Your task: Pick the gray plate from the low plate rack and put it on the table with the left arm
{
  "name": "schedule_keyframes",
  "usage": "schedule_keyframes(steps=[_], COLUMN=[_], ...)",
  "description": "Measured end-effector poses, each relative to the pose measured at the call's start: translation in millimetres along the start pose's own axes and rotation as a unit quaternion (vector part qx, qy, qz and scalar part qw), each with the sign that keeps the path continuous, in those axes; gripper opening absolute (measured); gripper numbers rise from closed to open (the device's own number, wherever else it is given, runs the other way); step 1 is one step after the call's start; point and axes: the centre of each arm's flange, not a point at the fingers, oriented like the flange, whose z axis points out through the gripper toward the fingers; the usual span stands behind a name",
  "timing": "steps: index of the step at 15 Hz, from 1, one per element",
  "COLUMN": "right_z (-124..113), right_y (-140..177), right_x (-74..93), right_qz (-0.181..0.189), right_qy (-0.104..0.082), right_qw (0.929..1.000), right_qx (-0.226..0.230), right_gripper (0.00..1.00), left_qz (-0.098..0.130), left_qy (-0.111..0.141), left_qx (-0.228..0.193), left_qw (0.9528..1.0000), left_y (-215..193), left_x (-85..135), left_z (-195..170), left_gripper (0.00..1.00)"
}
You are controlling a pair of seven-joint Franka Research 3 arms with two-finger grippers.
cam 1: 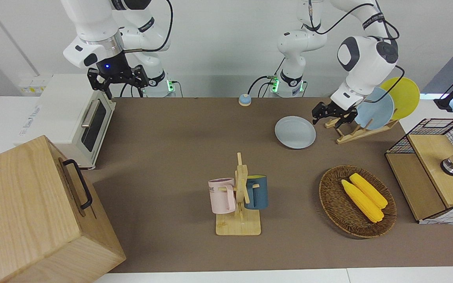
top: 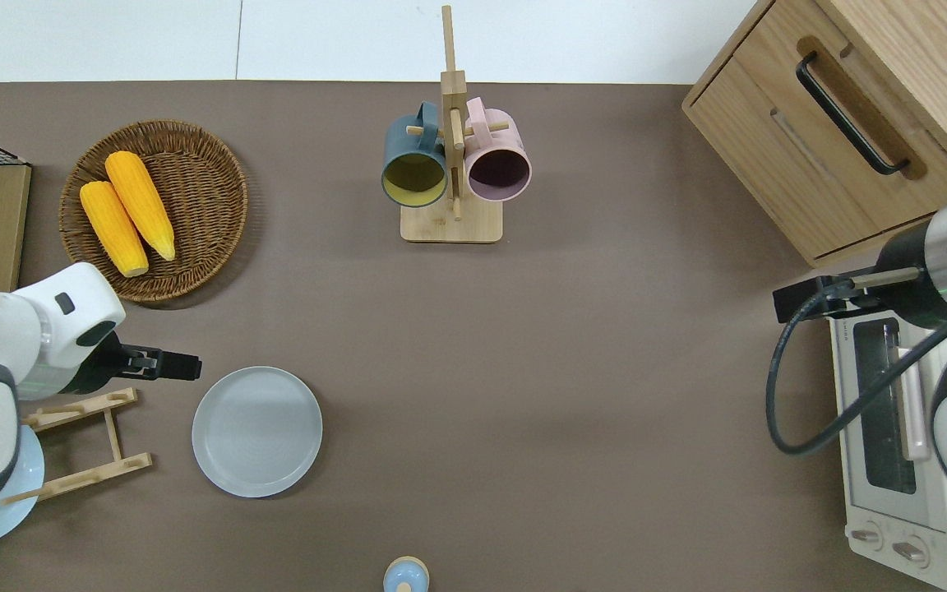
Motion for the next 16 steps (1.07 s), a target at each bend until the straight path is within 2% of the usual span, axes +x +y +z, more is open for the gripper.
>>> schedule_keyframes(steps=[3, 6, 8, 11, 14, 16], right_z=[0, 0, 0, 0, 0, 0], right_y=[0, 0, 0, 0, 0, 0], right_x=[0.0, 0.0, 0.0, 0.0, 0.0, 0.0], right_qz=[0.0, 0.0, 0.0, 0.0, 0.0, 0.0], right_qy=[0.0, 0.0, 0.0, 0.0, 0.0, 0.0], right_qw=[1.0, 1.0, 1.0, 1.0, 1.0, 1.0], right_qx=[0.0, 0.0, 0.0, 0.0, 0.0, 0.0], right_gripper=[0.99, 0.99, 0.99, 0.99, 0.99, 0.99], left_qz=[0.015, 0.024, 0.021, 0.014, -0.012, -0.016], left_qy=[-0.002, 0.008, 0.005, -0.014, -0.037, -0.042], left_qx=[0.022, 0.037, 0.038, 0.039, 0.062, 0.068], left_qw=[0.9997, 0.999, 0.999, 0.9991, 0.9973, 0.9967], left_y=[6, 17, 16, 17, 24, 30], left_x=[3, 5, 2, -6, -13, -13], left_z=[-48, -80, -95, -117, -120, -119], left_gripper=[1.0, 1.0, 1.0, 1.0, 1.0, 1.0])
